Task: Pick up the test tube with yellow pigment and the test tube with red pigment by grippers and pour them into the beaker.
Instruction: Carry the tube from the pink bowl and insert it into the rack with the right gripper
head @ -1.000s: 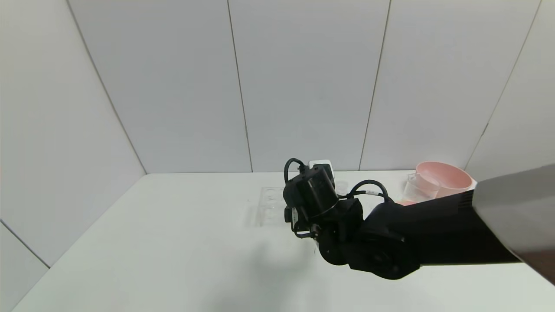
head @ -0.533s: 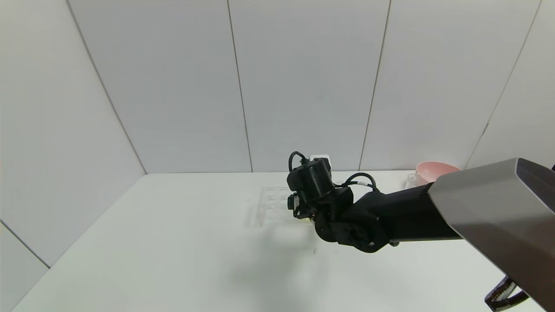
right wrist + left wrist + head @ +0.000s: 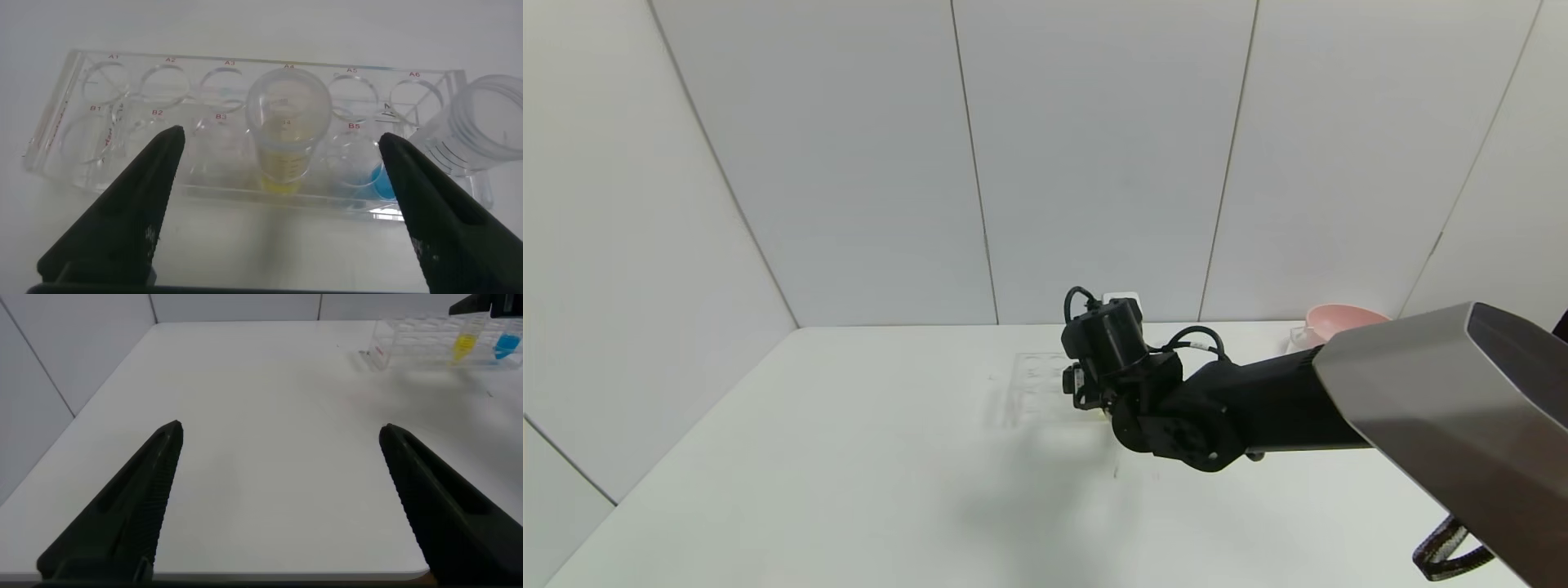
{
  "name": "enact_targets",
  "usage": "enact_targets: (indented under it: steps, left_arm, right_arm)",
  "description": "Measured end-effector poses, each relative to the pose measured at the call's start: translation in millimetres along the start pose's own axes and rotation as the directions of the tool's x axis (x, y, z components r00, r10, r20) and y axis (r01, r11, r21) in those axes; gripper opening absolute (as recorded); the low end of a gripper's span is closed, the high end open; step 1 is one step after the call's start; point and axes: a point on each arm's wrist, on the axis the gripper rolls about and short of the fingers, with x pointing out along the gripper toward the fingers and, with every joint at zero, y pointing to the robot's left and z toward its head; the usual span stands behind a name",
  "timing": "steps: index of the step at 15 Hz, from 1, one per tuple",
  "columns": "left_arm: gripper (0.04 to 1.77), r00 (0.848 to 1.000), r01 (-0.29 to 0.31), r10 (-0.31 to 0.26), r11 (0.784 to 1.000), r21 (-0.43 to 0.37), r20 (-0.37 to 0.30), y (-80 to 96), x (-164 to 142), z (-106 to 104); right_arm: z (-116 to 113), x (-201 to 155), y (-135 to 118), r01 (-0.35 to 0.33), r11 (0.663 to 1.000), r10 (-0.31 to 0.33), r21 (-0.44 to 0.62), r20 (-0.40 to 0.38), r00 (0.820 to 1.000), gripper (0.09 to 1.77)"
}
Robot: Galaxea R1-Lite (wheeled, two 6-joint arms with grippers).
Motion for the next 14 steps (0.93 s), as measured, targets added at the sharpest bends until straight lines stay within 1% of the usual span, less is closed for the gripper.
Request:
enact_targets:
  steps: [5,10,11,13,14]
  left_arm:
    - [1.72,1.0,0.0,0.0,1.0,0.0,0.0,0.0,0.0,0.0]
    - [1.72,1.0,0.0,0.0,1.0,0.0,0.0,0.0,0.0,0.0]
    - [1.72,1.0,0.0,0.0,1.0,0.0,0.0,0.0,0.0,0.0]
    - [1.72,1.0,0.0,0.0,1.0,0.0,0.0,0.0,0.0,0.0]
    - [1.72,1.0,0.0,0.0,1.0,0.0,0.0,0.0,0.0,0.0]
  right_arm:
    - [3.3,3.7,0.5,-0.001,1.0,0.001,0.002,0.01,1.0,1.7]
    - [1.7,12.1,0.1,0.008,1.0,-0.008,0.002,0.01,1.0,1.71]
    - [1.6,13.9,-0.8,0.011,1.0,-0.011,0.001,0.01,1.0,1.62]
    - [1.5,15.5,-2.0,0.014,1.0,-0.014,0.0,0.009,1.0,1.27]
    - [2.1,15.7,-2.4,0.014,1.0,-0.014,0.003,0.01,1.0,1.13]
